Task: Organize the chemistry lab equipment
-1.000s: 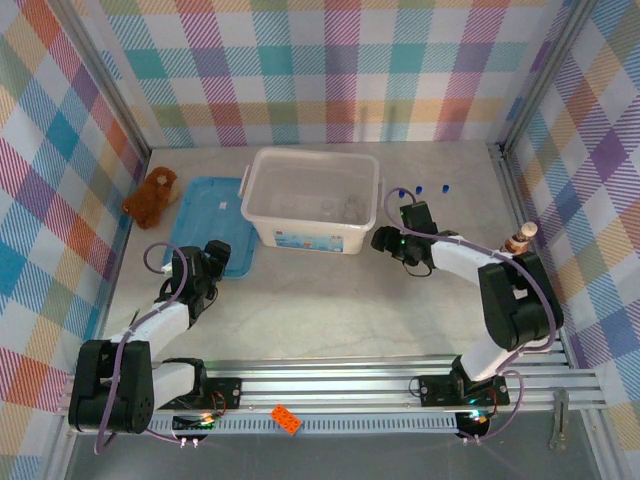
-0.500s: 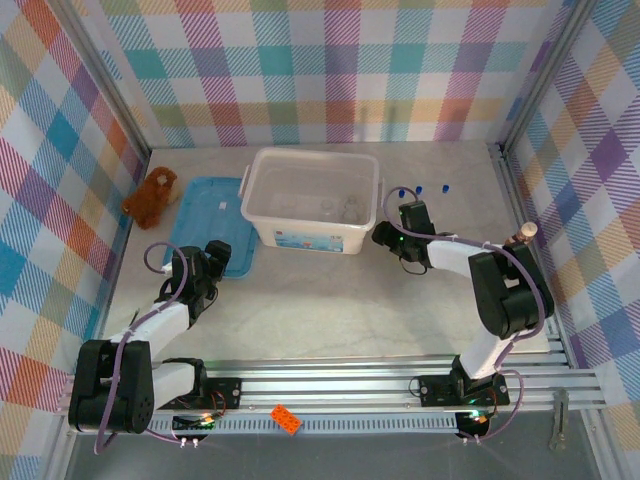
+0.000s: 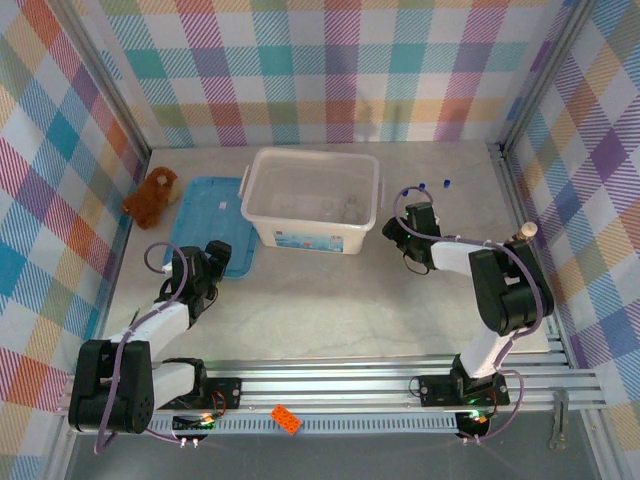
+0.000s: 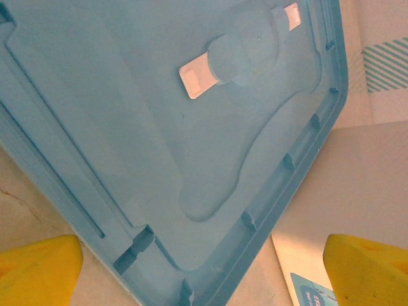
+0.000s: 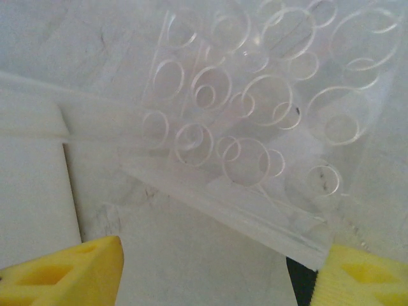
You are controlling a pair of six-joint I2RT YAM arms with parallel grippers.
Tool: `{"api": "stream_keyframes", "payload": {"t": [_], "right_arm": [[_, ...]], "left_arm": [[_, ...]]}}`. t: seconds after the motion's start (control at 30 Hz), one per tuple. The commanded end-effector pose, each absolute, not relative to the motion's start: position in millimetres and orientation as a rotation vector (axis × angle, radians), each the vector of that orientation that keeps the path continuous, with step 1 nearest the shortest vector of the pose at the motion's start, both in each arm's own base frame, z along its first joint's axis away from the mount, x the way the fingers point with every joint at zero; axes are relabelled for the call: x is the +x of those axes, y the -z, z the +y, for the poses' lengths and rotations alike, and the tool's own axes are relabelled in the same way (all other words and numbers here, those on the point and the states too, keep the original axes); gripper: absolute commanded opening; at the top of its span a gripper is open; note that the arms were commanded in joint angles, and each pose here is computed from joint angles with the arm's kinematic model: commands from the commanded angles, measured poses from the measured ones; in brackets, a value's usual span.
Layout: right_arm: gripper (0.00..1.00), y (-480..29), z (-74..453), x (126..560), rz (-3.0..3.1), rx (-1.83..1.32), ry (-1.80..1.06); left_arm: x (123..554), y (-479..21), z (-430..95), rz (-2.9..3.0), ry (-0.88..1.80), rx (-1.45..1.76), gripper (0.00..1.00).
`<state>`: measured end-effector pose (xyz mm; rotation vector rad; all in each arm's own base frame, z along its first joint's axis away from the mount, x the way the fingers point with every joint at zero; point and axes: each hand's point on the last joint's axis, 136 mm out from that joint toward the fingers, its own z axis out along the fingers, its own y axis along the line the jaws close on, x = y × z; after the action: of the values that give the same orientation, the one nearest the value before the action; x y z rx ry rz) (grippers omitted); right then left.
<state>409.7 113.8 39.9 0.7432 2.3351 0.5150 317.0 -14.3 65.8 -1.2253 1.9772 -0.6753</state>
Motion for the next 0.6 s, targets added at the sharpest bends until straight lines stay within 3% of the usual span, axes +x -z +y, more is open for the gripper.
{"api": "stream_keyframes", "payload": {"t": [0.0,0.57], "right_arm": [[0.7,-40.9,105.7,423.6,2.274,0.823,-0.527],[0.7,-53.4,49.1,447.7,2.22,0.918,-0.493]], "left_arm": [[314.8,-64.3,-12.4,1.99,0.67,-1.216,0.97],[309.8,-66.1,-10.2,2.008,0.636,-1.198,0.97]]}}
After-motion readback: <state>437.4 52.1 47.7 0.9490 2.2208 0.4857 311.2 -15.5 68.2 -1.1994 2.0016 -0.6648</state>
